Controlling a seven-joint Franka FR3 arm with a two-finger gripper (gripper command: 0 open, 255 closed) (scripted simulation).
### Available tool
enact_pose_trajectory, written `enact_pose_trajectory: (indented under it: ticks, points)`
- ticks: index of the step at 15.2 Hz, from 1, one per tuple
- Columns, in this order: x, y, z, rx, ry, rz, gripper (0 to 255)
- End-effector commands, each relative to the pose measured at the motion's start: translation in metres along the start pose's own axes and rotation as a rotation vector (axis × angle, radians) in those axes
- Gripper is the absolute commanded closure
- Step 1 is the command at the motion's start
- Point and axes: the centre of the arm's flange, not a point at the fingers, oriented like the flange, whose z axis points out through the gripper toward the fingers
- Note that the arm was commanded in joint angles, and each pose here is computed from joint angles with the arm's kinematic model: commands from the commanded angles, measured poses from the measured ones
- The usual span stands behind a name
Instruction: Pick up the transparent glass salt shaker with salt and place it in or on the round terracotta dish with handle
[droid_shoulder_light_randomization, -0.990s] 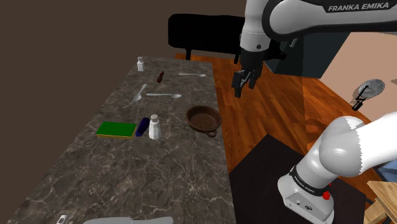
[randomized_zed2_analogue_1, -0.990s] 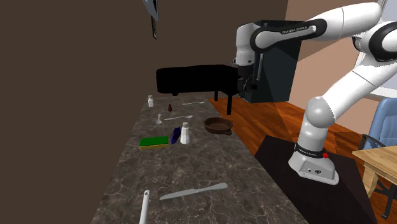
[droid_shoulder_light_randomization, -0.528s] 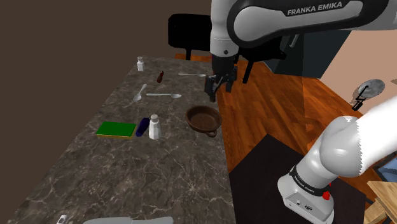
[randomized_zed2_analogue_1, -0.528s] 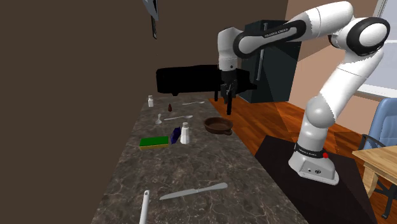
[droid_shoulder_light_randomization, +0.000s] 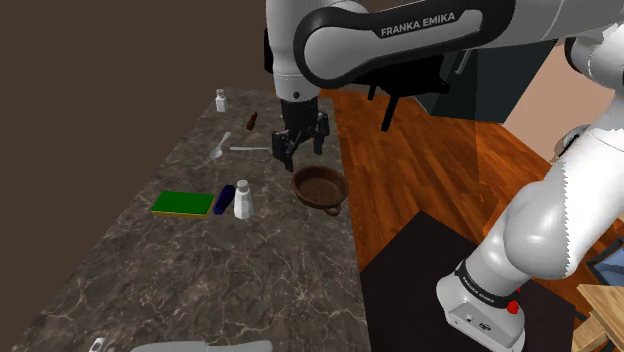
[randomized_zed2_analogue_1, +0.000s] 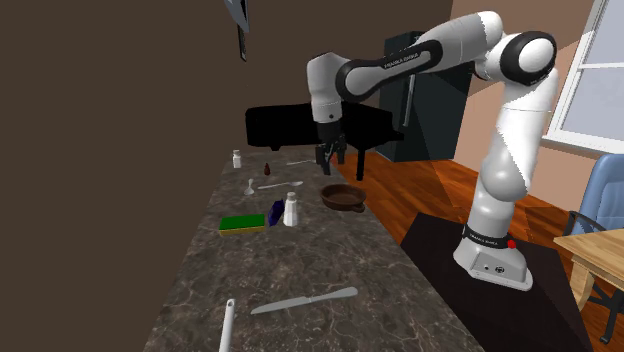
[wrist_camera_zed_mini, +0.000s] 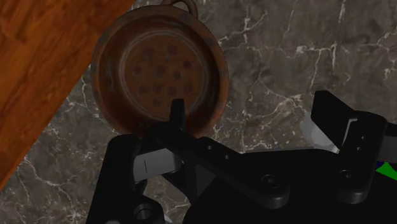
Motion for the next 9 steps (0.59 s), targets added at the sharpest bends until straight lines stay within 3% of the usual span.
enact_pose_trajectory:
  ticks: [1, 9]
  points:
    - [0.017, -0.021, 0.001, -0.006, -0.003, 0.0, 0]
    - [0.08, -0.11, 0.013, -0.03, -0.015, -0.005, 0]
